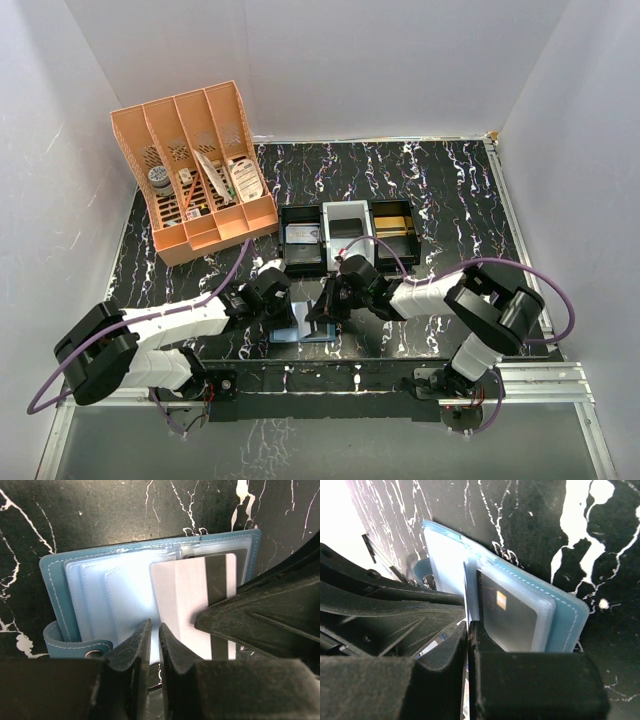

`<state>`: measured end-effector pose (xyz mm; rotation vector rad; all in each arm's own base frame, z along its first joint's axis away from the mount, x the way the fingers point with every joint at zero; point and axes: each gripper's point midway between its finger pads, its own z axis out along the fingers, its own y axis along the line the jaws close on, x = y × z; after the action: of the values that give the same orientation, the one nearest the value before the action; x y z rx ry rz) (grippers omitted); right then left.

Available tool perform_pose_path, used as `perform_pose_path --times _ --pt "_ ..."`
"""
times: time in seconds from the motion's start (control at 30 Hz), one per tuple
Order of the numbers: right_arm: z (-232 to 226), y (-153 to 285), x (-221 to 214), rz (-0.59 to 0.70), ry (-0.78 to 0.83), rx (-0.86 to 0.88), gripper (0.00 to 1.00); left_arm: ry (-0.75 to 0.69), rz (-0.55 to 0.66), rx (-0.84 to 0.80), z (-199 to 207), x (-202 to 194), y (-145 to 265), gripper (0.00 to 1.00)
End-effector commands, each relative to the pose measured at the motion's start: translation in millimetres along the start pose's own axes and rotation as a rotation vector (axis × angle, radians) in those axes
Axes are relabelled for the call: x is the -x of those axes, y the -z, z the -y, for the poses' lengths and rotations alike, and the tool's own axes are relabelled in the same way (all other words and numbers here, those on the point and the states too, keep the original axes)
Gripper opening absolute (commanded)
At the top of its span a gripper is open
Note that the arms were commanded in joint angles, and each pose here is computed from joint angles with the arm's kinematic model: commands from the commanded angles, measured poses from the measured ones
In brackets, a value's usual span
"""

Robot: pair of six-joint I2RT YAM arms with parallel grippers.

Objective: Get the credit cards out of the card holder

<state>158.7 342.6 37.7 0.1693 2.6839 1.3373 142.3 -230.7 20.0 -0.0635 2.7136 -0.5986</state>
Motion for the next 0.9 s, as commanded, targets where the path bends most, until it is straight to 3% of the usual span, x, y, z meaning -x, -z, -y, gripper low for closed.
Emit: perform_pose_path --times 0.0,0.33,0.47,0.63,0.87 --pt "-25.0 9.8 18.7 0.078 0.077 0.004 0.0 -0.002 0.013 0.079 -15.9 0.7 8.8 0.13" --pt "-35.6 37.5 37.3 0.205 0.124 -0.013 0.0 0.015 0.094 0.05 -4.6 20.5 28.5 0.23" --pt "-40.0 50.8 46.5 0.275 0.128 -0.013 0.0 -0.02 0.133 -0.06 24.8 35.7 38.5 0.29" --pt "-40.4 71.0 62.6 0.397 0.124 -0.042 0.0 -0.08 0.099 -0.179 59.8 39.8 37.4 0.34" --pt "-47.2 104.8 85.0 0.586 0.143 -0.031 0.0 -0.045 0.003 -0.063 24.9 12.3 1.2 0.33"
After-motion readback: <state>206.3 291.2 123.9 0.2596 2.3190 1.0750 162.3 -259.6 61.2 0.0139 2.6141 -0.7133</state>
